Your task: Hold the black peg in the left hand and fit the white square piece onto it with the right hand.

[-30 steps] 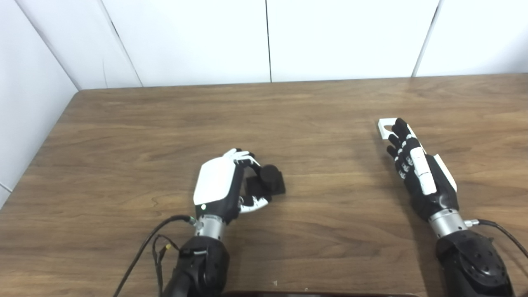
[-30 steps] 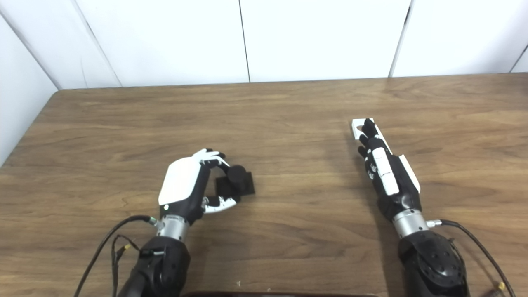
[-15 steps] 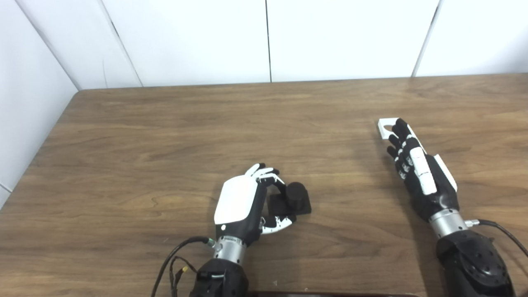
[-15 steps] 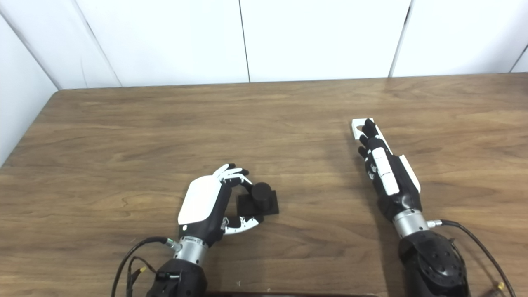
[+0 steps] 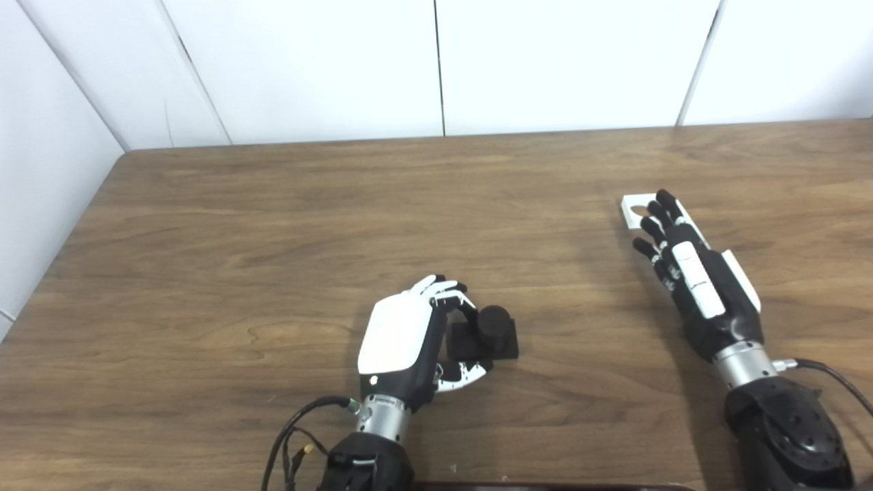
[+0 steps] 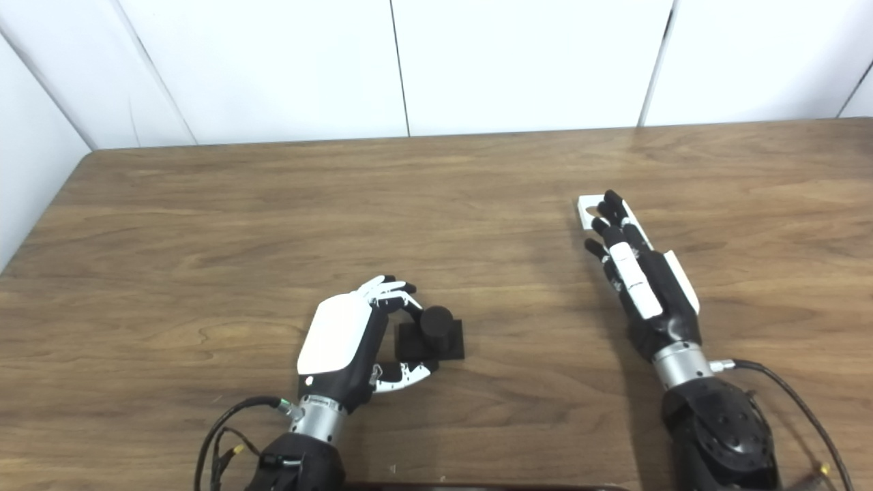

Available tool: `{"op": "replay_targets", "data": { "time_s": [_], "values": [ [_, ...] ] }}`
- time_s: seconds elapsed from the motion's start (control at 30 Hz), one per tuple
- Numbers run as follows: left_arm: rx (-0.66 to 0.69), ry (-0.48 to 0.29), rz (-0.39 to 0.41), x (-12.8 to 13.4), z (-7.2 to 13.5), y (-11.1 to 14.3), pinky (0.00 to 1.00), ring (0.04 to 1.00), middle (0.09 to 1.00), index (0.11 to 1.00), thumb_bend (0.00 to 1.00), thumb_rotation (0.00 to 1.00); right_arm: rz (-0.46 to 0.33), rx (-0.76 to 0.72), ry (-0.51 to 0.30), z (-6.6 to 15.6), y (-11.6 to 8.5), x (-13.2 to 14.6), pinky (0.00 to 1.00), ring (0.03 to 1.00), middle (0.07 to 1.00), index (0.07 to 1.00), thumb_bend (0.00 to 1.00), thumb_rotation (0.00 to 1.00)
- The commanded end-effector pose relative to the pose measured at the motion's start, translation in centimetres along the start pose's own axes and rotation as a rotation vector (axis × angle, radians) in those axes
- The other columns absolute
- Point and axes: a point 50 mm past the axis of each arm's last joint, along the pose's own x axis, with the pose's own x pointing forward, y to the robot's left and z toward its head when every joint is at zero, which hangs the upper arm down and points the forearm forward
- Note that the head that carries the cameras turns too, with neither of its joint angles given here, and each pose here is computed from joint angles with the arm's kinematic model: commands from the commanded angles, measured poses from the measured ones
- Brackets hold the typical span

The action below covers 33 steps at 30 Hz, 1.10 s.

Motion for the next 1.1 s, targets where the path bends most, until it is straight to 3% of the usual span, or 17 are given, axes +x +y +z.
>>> {"op": "replay_targets", "data": {
  "time_s": [0.0, 0.1, 0.2, 0.3, 0.43, 0.6, 0.77, 1.07],
  "values": [
    [0.000, -0.012, -0.025, -0.3, 0.2, -0.5, 0.82, 0.885, 0.798, 0.485, 0.52, 0.08, -0.002, -0.027, -0.103, 3.0, -0.4, 1.4, 0.81, 0.895, 0.929, 0.903, 0.58, 0.55],
    [0.002, -0.012, -0.026, -0.2, 0.2, -0.5, 0.82, 0.885, 0.799, 0.485, 0.52, 0.08, -0.016, -0.086, -0.113, 3.8, -1.2, 1.9, 0.81, 0.900, 0.930, 0.897, 0.60, 0.48],
    [-0.005, -0.006, -0.030, -0.1, 0.2, -0.6, 0.81, 0.889, 0.802, 0.485, 0.52, 0.08, -0.034, -0.216, -0.133, 4.8, -2.2, 2.8, 0.78, 0.874, 0.914, 0.859, 0.69, 0.50],
    [-0.002, -0.011, -0.030, 0.0, 0.2, -0.5, 0.81, 0.889, 0.803, 0.485, 0.52, 0.08, -0.043, -0.430, -0.167, 5.7, -3.0, 4.1, 0.78, 0.858, 0.882, 0.827, 0.66, 0.45],
    [-0.007, -0.007, -0.034, 0.1, 0.1, -0.5, 0.81, 0.893, 0.804, 0.486, 0.52, 0.08, -0.059, -0.725, -0.163, 7.1, -4.1, 6.5, 0.82, 0.892, 0.898, 0.791, 0.71, 0.39],
    [0.000, -0.002, -0.040, 0.0, 0.0, -0.6, 0.80, 0.890, 0.802, 0.486, 0.52, 0.08, -0.024, -0.948, -0.125, 8.4, -5.6, 9.6, 0.85, 0.930, 0.935, 0.767, 0.78, 0.31],
    [0.012, -0.007, -0.037, 0.0, 0.1, -0.8, 0.81, 0.880, 0.797, 0.486, 0.52, 0.08, 0.034, -1.056, -0.064, 9.3, -7.0, 12.6, 0.93, 0.998, 0.961, 0.731, 0.90, 0.23],
    [-0.041, 0.001, -0.031, 0.0, 0.0, -0.7, 0.80, 0.898, 0.804, 0.486, 0.52, 0.08, 0.096, -1.140, -0.034, 10.6, -7.5, 15.1, 0.96, 1.000, 0.970, 0.693, 0.98, 0.18]
  ]
}}
